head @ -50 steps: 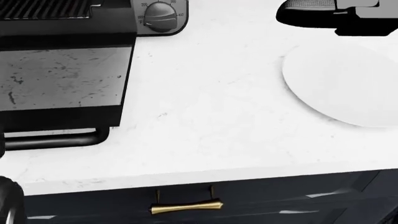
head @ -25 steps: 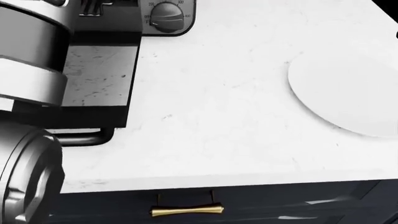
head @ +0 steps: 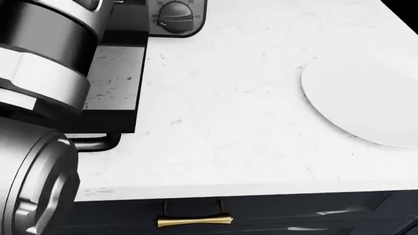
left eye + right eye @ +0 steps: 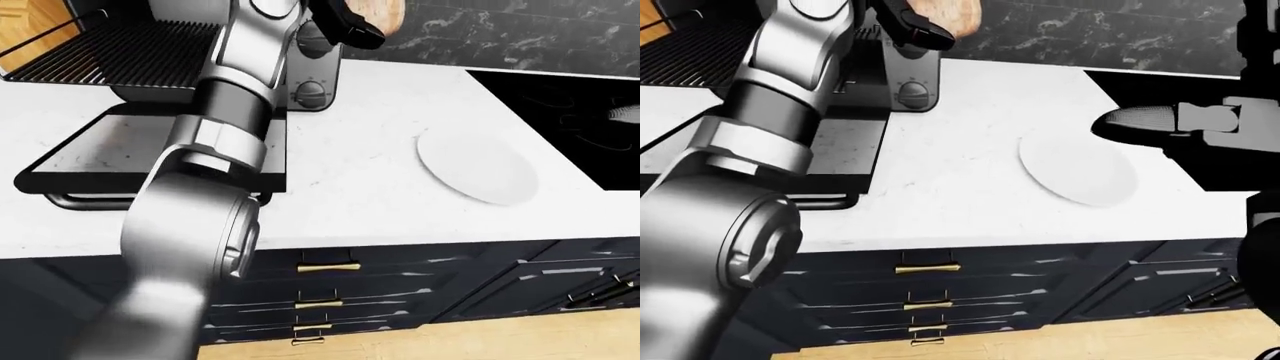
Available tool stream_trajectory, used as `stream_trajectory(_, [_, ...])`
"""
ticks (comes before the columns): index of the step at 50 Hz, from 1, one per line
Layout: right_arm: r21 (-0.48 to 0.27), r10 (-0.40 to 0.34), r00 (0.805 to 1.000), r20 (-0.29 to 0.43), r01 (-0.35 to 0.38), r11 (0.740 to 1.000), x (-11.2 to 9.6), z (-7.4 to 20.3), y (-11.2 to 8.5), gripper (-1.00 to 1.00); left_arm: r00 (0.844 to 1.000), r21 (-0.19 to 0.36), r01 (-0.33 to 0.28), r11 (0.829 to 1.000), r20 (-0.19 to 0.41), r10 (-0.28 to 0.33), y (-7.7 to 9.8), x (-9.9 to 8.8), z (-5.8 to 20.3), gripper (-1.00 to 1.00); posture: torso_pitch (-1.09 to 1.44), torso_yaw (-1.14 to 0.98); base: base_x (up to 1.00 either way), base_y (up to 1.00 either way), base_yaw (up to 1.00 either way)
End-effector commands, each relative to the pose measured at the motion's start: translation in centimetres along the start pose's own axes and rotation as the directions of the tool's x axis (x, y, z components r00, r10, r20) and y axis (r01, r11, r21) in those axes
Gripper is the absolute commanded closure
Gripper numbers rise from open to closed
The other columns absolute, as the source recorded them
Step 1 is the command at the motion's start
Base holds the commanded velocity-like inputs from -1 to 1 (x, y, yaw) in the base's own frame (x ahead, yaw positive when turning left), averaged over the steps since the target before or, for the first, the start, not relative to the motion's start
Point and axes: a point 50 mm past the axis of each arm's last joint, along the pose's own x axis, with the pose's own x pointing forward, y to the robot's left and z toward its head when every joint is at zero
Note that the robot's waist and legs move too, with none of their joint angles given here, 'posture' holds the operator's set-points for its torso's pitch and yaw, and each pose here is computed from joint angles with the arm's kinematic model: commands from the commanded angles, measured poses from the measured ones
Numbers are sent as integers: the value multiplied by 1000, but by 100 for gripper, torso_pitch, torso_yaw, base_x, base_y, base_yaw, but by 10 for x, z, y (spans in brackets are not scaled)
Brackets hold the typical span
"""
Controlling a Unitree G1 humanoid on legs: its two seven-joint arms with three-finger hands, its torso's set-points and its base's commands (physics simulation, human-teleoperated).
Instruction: Pick the bread from the rack and place it on the plate on the counter.
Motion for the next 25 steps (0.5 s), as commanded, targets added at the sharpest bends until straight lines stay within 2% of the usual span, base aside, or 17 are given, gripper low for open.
stream_trajectory(1, [-3, -20, 998, 55, 20, 1000, 1, 9, -3, -100, 995, 18, -33, 999, 99, 31, 9, 1, 28, 100, 0, -10, 0, 0, 0])
stream_trajectory(25, [1, -18, 999, 45, 18, 1000, -1, 2, -2, -100, 993, 8, 19, 1000, 118, -20, -9, 6, 25, 100, 0, -22, 0, 0, 0])
